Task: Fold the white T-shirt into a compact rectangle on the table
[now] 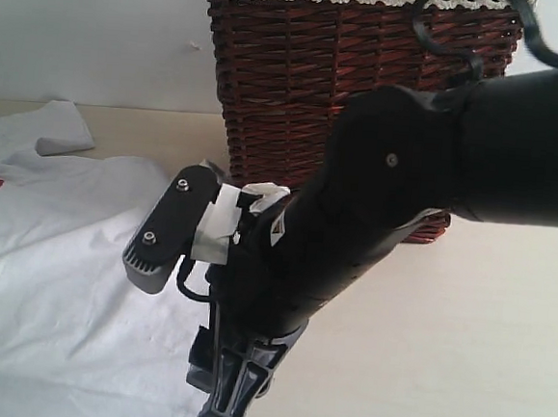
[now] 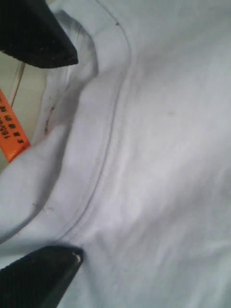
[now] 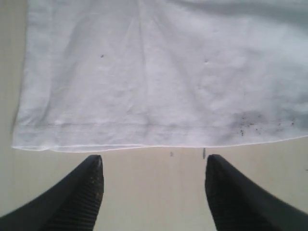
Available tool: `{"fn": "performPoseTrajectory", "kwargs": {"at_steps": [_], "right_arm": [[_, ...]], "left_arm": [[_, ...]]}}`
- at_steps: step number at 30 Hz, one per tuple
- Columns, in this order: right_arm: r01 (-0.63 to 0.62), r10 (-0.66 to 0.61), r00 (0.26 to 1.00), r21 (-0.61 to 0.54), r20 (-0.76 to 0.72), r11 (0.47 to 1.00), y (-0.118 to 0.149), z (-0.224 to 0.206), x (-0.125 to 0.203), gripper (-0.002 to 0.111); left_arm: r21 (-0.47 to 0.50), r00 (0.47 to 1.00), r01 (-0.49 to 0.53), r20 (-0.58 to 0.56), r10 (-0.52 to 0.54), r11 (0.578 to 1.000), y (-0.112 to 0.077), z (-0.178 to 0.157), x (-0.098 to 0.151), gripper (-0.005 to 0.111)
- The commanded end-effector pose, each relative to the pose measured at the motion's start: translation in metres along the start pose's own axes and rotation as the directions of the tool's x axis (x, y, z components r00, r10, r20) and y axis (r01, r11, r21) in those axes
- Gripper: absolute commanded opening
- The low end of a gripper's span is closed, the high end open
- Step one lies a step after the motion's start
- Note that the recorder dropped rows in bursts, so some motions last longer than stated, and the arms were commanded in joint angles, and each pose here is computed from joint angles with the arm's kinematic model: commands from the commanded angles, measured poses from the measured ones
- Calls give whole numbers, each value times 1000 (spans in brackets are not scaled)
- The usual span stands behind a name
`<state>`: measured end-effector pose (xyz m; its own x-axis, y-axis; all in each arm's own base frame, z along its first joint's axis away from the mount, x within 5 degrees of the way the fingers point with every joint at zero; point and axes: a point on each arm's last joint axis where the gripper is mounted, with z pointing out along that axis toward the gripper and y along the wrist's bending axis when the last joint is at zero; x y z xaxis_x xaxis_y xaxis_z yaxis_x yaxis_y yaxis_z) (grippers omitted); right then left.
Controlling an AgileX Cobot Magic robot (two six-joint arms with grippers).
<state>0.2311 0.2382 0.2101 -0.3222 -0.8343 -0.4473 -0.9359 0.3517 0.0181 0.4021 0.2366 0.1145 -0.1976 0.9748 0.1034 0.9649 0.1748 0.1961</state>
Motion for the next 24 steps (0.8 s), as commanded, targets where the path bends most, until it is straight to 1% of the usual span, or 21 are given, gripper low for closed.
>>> {"fn": "performPoseTrajectory", "kwargs": {"at_steps": [1, 6, 9, 13, 16, 19, 24], "right_arm": [[46, -48, 998, 62, 27, 997, -8, 3, -10, 64], [72, -73, 997, 116, 10, 991, -23, 13, -26, 64], [43, -32, 997, 162, -68, 986, -39, 29, -35, 64], [103, -70, 975, 152, -212, 983, -54, 57, -39, 64], [145, -101, 957, 147, -272, 978, -63, 79, -37, 64], [169, -118, 946, 148, -301, 974, -69, 96, -35, 64], [173, -119, 946, 158, -302, 972, -79, 112, -37, 64]], "left_arm": [[-21, 998, 43, 38, -42, 999, 1, 17, -5, 96], [-21, 998, 43, 38, -42, 999, 1, 17, -5, 96], [-21, 998, 43, 38, -42, 999, 1, 17, -5, 96], [-21, 998, 43, 38, -42, 999, 1, 17, -5, 96], [-21, 998, 43, 38, -42, 999, 1, 17, -5, 96], [-21, 998, 43, 38, -42, 999, 1, 17, -5, 96], [-21, 998, 43, 38, -42, 999, 1, 17, -5, 96]]}}
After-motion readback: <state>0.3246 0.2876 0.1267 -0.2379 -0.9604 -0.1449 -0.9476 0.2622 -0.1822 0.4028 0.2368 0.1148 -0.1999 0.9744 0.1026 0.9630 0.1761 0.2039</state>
